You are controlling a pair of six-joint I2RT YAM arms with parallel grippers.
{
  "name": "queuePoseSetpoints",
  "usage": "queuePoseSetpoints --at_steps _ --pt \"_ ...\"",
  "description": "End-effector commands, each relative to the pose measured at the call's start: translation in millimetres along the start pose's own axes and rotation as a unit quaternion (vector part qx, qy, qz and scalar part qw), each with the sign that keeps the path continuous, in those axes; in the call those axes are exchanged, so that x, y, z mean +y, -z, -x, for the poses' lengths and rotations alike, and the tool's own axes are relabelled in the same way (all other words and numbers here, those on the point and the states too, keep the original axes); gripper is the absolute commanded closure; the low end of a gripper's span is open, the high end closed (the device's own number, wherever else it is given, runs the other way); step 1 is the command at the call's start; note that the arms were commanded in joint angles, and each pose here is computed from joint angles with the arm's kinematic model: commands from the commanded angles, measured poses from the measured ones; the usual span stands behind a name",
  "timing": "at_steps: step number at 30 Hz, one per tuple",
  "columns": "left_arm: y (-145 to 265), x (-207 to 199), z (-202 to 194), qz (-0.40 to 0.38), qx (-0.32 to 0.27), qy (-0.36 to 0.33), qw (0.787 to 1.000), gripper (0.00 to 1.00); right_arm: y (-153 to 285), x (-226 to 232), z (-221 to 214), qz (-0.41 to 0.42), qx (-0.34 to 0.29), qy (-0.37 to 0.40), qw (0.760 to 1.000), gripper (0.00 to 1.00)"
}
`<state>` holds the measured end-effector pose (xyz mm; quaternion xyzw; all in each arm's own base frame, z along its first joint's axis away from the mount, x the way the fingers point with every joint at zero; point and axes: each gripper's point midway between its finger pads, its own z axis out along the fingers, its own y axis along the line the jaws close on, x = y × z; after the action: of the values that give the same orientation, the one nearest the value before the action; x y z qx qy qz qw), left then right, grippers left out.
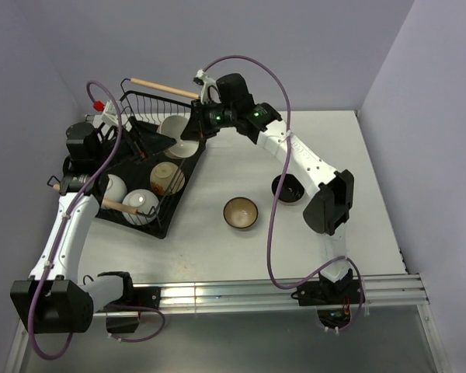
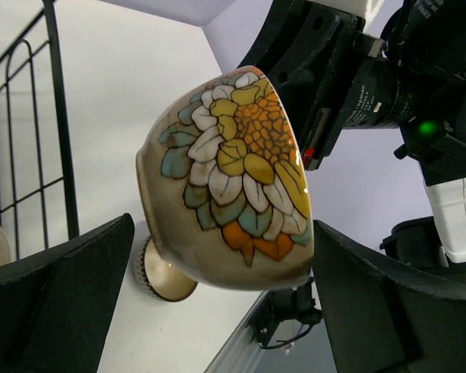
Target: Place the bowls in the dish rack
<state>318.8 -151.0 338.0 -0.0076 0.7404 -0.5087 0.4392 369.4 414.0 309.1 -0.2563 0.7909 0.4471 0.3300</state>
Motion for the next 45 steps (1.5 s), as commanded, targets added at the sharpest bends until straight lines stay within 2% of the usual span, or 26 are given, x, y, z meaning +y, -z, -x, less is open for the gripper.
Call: queuePoseSetpoints --at_steps 1,11,14,15,17,18,19,20,21,22,23,26,28,35,43,44,45 --pt "-6 -4 -2 -0.013 -0.003 0.009 1.0 0.01 16 46 47 0.053 -0.073 0.041 0.995 1.0" --pt "-20 -5 4 -0.012 -0.023 0.011 1.0 0.01 4 50 39 0.055 -0.065 0.039 0.996 1.0" --pt "-22 -6 4 -0.016 -0.022 0.013 1.0 0.12 1 53 37 0.059 -0.061 0.042 0.996 1.0" --pt "-22 -4 4 -0.014 -0.021 0.016 1.0 0.22 1 54 36 0.061 -0.06 0.042 0.995 1.0" --pt "-23 -4 4 -0.014 -0.021 0.016 1.0 0.32 1 53 35 0.058 -0.059 0.043 0.996 1.0" --pt "-22 -6 5 -0.015 -0.023 0.017 0.999 0.45 1 53 35 0.057 -0.058 0.043 0.996 1.0" --pt "-22 -6 5 -0.017 -0.025 0.015 0.999 0.52 1 53 35 0.059 -0.058 0.045 0.996 1.0" --pt "-22 -6 6 -0.016 -0.027 0.016 0.999 0.68 1 53 34 0.058 -0.055 0.044 0.996 1.0" --pt "-21 -6 6 -0.013 -0.027 0.018 0.999 0.78 1 53 34 0.058 -0.055 0.044 0.996 0.92" --pt "-21 -5 7 -0.01 -0.029 0.018 0.999 0.87 2 53 33 0.059 -0.054 0.044 0.996 0.89" --pt "-21 -3 8 -0.004 -0.033 0.018 0.999 1.0 1 52 32 0.057 -0.052 0.044 0.996 0.87" --pt "-19 2 14 0.008 -0.042 0.022 0.999 1.0 4 51 32 0.056 -0.051 0.044 0.996 0.74" --pt "-18 8 21 0.018 -0.05 0.026 0.998 1.0 4 49 31 0.055 -0.051 0.042 0.996 0.71" --pt "-12 35 36 0.056 -0.071 0.039 0.995 1.0 11 47 33 0.055 -0.056 0.042 0.996 0.41" --pt "-1 62 51 0.102 -0.096 0.046 0.989 1.0 13 40 36 0.043 -0.061 0.039 0.996 0.2" --pt "-1 68 54 0.11 -0.098 0.04 0.988 1.0 12 36 33 0.039 -0.058 0.033 0.997 0.11" --pt "2 74 59 0.123 -0.103 0.04 0.986 1.0 13 35 35 0.038 -0.061 0.031 0.997 0.09"
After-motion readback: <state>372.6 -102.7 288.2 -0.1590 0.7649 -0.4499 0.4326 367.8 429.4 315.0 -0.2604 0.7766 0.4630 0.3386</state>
